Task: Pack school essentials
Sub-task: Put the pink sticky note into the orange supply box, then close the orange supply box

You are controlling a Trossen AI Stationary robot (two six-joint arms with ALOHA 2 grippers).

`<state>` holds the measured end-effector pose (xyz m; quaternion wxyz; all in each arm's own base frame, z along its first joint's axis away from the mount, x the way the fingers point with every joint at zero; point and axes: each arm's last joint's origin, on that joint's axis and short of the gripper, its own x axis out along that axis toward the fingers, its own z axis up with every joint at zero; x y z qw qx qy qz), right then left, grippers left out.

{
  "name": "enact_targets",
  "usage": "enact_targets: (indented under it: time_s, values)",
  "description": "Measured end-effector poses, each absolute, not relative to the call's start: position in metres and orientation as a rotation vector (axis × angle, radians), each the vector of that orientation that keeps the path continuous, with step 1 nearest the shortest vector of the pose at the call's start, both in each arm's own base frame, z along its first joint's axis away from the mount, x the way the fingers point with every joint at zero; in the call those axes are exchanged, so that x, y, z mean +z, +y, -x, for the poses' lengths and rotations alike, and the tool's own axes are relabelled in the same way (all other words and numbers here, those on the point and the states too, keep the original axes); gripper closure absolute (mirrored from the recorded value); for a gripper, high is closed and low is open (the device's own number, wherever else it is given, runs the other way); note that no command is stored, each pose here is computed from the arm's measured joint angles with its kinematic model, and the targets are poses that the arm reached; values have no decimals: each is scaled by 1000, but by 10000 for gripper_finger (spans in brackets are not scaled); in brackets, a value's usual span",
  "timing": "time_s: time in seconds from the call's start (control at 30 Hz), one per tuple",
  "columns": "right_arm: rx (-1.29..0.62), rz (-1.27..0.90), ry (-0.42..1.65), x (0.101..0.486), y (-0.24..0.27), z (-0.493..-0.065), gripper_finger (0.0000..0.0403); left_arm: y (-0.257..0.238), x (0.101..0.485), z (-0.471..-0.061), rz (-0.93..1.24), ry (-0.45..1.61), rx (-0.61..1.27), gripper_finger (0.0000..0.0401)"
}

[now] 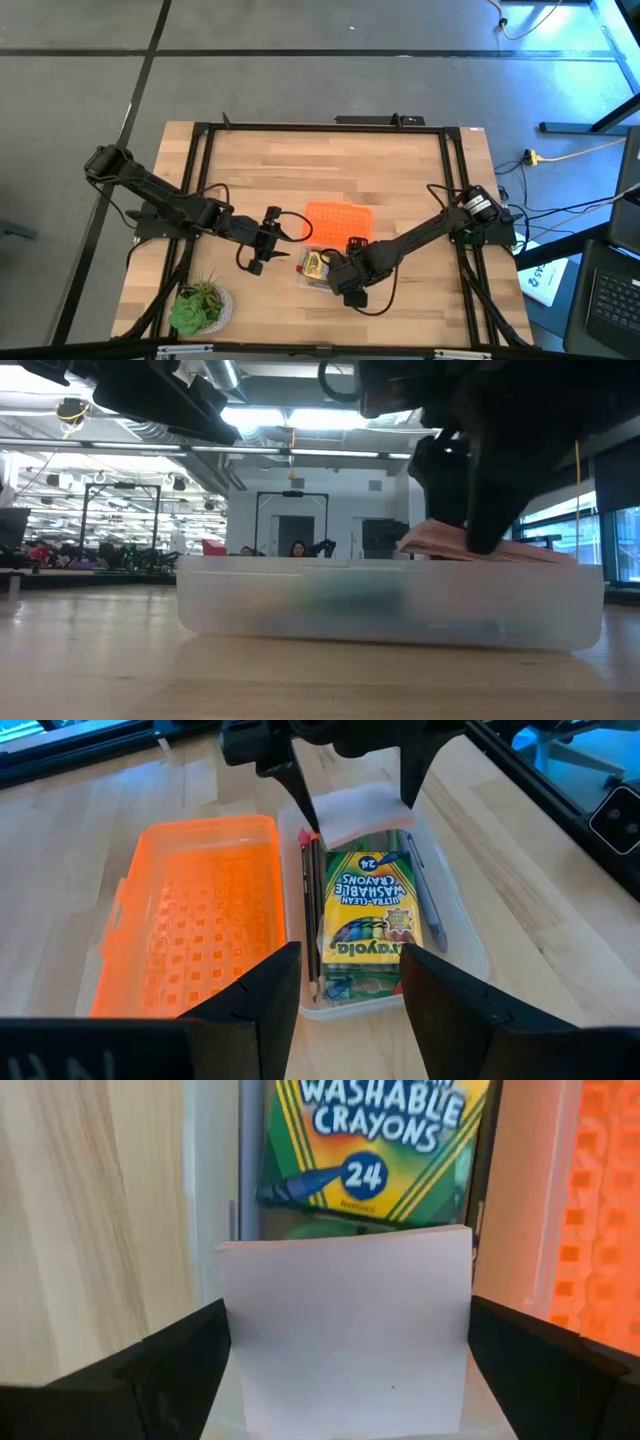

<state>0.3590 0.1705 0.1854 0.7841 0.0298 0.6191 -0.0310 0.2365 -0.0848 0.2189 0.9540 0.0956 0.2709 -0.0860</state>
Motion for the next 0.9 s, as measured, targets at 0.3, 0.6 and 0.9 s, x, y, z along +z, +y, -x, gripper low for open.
enact_targets:
  time_s: [0.3,0.6,0.9]
  values:
    - [-100,-58,1330,185,171,-357,15,-85,219,-237,-194,550,-175,237]
    - [-114,-77,1329,183,170,-357,15,-85,219,-237,-194,550,-175,237]
    - [-120,-94,1318,183,168,-359,9,-85,219,-237,-194,550,-175,237]
